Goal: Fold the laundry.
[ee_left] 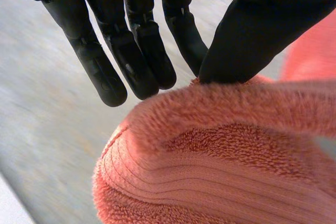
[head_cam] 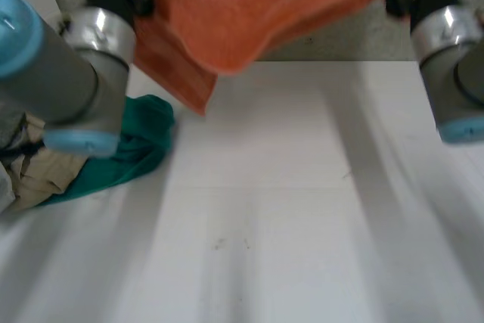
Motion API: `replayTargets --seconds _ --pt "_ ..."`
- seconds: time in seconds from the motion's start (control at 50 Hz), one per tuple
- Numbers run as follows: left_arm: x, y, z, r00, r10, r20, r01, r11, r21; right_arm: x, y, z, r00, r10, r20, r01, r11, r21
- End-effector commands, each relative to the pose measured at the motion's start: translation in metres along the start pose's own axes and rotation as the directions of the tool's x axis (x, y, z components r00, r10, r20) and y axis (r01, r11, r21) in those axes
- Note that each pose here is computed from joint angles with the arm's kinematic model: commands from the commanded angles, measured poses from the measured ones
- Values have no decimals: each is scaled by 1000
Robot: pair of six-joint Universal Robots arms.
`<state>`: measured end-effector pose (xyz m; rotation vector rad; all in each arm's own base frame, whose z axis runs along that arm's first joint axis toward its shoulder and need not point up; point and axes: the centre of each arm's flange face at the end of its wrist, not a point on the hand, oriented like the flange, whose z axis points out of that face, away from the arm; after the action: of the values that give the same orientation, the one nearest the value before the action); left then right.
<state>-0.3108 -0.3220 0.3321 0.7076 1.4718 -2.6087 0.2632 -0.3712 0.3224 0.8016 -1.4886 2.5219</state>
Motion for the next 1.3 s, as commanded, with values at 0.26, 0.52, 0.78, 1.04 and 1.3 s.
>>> replayTargets --seconds 0.26,0.52,0.78,1.04,1.3 --pt "76 111 -110 950 -44 -308 -94 903 -418 -65 126 -129 939 139 316 67 824 -563" --pt "38 99 -130 917 -108 -385 -101 870 -483 -44 140 -127 957 132 257 51 799 -599" --pt "14 119 -149 914 -145 -379 -96 831 -548 -44 140 -127 957 132 257 51 799 -599" --pt "30 133 -147 906 -138 -401 -84 868 -489 -44 140 -128 958 132 254 50 796 -603" --pt "46 155 -147 881 -47 -471 -192 874 -446 -43 140 -129 957 121 265 68 791 -608"
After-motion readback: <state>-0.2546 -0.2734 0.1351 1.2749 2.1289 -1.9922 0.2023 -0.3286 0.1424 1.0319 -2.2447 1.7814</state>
